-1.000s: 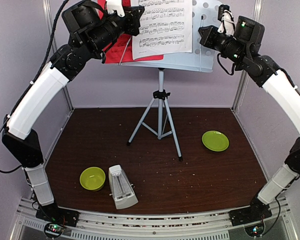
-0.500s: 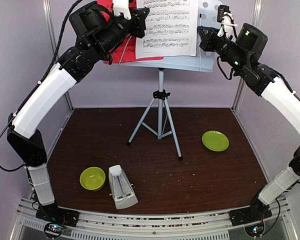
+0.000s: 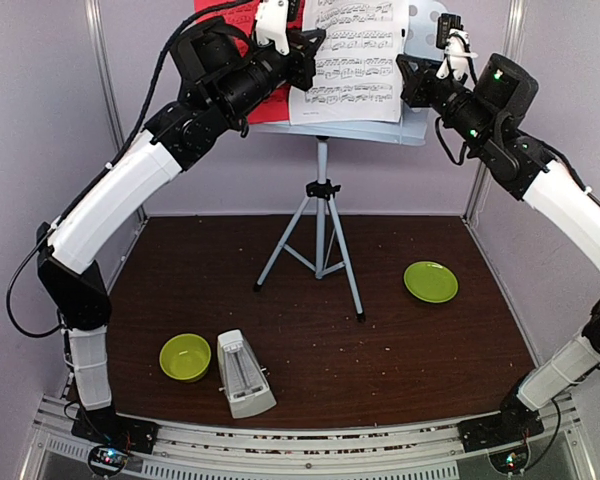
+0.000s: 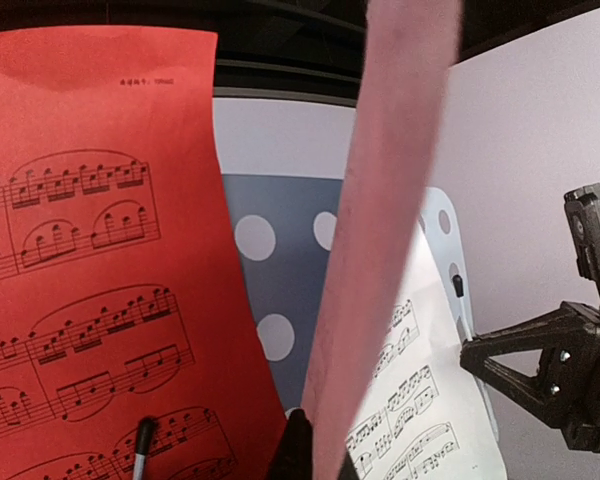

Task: Set up the instrument practice props

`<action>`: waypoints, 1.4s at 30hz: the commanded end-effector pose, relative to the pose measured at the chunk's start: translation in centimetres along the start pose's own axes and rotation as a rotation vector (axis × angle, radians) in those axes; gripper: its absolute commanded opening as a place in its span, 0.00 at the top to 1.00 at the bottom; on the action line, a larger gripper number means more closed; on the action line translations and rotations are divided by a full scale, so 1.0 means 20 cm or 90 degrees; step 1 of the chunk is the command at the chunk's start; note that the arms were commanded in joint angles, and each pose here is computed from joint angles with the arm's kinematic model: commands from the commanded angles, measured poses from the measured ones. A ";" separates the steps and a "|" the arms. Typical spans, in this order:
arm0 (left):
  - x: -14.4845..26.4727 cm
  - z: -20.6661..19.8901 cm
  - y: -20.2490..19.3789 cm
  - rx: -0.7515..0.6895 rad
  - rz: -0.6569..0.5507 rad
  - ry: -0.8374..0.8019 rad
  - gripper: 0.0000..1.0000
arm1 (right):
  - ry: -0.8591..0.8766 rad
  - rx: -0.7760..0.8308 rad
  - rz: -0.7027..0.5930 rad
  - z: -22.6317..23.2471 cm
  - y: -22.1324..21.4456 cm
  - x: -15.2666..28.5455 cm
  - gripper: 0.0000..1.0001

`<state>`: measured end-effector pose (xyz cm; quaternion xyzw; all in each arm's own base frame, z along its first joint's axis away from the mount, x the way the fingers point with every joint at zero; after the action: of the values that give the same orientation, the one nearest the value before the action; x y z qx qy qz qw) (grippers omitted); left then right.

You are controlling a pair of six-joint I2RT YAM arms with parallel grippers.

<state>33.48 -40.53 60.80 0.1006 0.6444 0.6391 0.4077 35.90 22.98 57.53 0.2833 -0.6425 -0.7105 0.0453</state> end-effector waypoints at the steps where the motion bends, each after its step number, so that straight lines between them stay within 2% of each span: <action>1: 0.04 0.04 0.19 0.000 -0.076 0.021 1.00 | -0.022 -0.001 -0.027 -0.03 0.06 0.06 1.00; 4: 0.08 0.05 0.24 0.004 -0.110 0.035 1.00 | -0.025 0.000 -0.025 -0.04 0.06 0.06 1.00; 10: 0.05 -0.01 0.20 -0.021 -0.095 0.008 1.00 | -0.010 0.009 -0.034 -0.02 0.07 0.07 1.00; 19: 0.15 0.06 0.31 -0.084 -0.145 0.108 1.00 | -0.026 0.016 -0.032 -0.04 0.07 0.10 1.00; 27: 0.20 0.00 0.38 -0.138 -0.173 0.144 1.00 | -0.028 0.011 -0.030 -0.04 0.06 0.10 1.00; 29: 0.19 -0.03 0.38 -0.143 -0.174 0.132 1.00 | -0.027 0.011 -0.030 -0.04 0.05 0.10 1.00; 33: 0.13 -0.14 0.32 -0.150 -0.147 0.043 1.00 | -0.017 0.013 -0.031 -0.03 0.04 0.10 1.00; 37: 0.09 -0.20 0.26 -0.142 -0.130 0.011 1.00 | -0.015 0.017 -0.035 -0.03 0.05 0.10 1.00; 39: 0.09 -0.19 0.25 -0.142 -0.127 0.024 1.00 | -0.021 0.017 -0.034 -0.04 0.05 0.10 1.00; 42: 0.14 -0.10 0.29 -0.128 -0.151 0.095 1.00 | -0.030 0.017 -0.031 -0.05 0.04 0.11 1.00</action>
<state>28.11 -40.94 63.88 -0.0277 0.5872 0.6682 0.4561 34.90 21.88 57.23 0.2884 -0.6399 -0.7120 0.0219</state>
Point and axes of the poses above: each gripper's point midway between its finger pads, its own x axis back along the fingers, its own z axis along the line the jaws close on, y = z × x, the point moved 2 cm from there along x, back along the fingers, and after that the axes turned 4 degrees about x, right-handed, at the moved point
